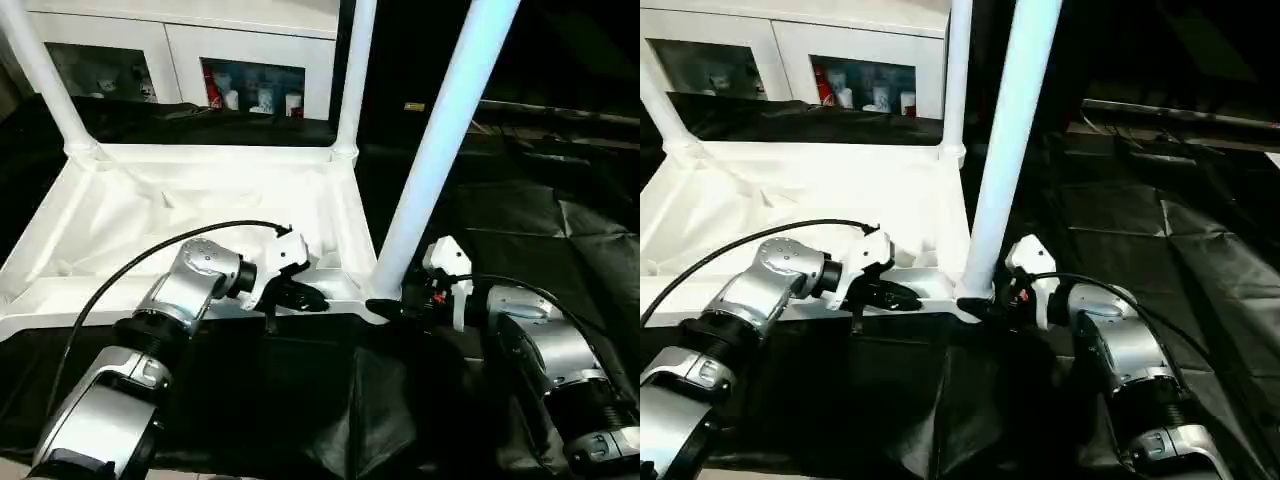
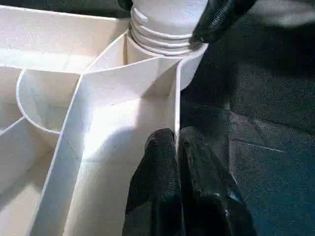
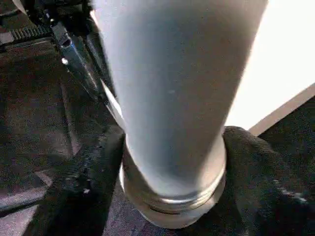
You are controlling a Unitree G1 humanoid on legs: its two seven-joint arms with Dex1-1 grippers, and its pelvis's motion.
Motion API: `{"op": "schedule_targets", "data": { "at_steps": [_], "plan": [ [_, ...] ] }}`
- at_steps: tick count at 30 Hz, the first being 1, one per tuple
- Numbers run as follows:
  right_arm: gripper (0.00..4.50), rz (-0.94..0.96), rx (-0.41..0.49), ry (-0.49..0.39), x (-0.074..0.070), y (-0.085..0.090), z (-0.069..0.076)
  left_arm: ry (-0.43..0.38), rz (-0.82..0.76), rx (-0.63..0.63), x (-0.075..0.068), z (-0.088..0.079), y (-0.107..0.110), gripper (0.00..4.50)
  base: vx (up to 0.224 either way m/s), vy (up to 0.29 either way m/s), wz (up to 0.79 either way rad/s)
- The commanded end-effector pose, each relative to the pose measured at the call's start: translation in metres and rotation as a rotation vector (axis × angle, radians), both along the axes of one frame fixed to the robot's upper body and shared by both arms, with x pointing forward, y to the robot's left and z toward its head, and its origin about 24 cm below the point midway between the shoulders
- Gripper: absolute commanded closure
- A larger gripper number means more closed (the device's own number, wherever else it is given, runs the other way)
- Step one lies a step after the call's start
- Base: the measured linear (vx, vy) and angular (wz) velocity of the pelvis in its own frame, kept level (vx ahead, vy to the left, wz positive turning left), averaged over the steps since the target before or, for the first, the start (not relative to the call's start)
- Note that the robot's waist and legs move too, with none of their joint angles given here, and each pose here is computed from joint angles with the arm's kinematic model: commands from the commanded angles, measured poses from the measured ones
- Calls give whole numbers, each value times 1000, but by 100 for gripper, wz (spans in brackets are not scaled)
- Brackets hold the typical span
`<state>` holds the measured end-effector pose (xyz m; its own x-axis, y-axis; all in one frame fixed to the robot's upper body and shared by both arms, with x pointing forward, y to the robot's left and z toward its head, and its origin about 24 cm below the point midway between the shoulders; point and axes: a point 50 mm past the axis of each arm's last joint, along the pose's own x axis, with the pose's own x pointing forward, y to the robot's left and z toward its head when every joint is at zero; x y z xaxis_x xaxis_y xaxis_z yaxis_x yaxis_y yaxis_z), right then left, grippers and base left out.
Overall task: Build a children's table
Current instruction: Rotate leg to tighten
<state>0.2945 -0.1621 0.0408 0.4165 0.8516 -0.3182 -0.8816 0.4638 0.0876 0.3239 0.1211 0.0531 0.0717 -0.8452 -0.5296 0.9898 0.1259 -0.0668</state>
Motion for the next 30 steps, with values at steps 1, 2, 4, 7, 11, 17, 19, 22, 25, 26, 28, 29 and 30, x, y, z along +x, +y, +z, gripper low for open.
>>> {"op": "schedule_targets", "data": {
  "at_steps": [1,2,4,7,11,17,19,22,25,26,28,29,30],
  "plan": [
    [165,56,28,-1,-2,10,3,27,-20,-68,-3,-1,-9,450,0,0,0],
    [172,56,28,-1,-2,10,3,27,-20,-68,-3,-1,-9,450,0,0,0],
    [176,55,27,6,-3,10,2,27,-19,-67,-3,-2,-9,450,0,0,0],
    [180,10,2,11,-3,8,-4,3,10,-54,-1,-3,-10,450,0,0,0],
    [183,-134,-33,12,0,9,-16,-41,82,-55,4,-5,-15,450,0,0,0],
    [183,-527,-12,74,10,32,-38,-106,247,-62,11,-12,-52,450,0,0,0],
    [183,-590,0,90,13,37,-39,-105,261,-71,10,-13,-61,450,0,0,0],
    [183,-675,37,95,21,51,-36,-90,223,-99,3,-14,-86,450,0,0,0],
    [149,-631,55,46,23,62,-29,-88,195,-105,-1,-15,-94,450,0,0,0],
    [128,-599,67,32,23,65,-26,-86,182,-105,-2,-15,-95,450,0,0,0],
    [111,-576,78,22,22,66,-23,-88,184,-101,-2,-16,-93,450,0,0,0],
    [104,-566,79,17,22,64,-22,-89,184,-99,-1,-16,-90,450,0,0,0],
    [85,-538,78,10,22,60,-21,-90,184,-96,0,-16,-86,450,0,0,0]
  ]
}}
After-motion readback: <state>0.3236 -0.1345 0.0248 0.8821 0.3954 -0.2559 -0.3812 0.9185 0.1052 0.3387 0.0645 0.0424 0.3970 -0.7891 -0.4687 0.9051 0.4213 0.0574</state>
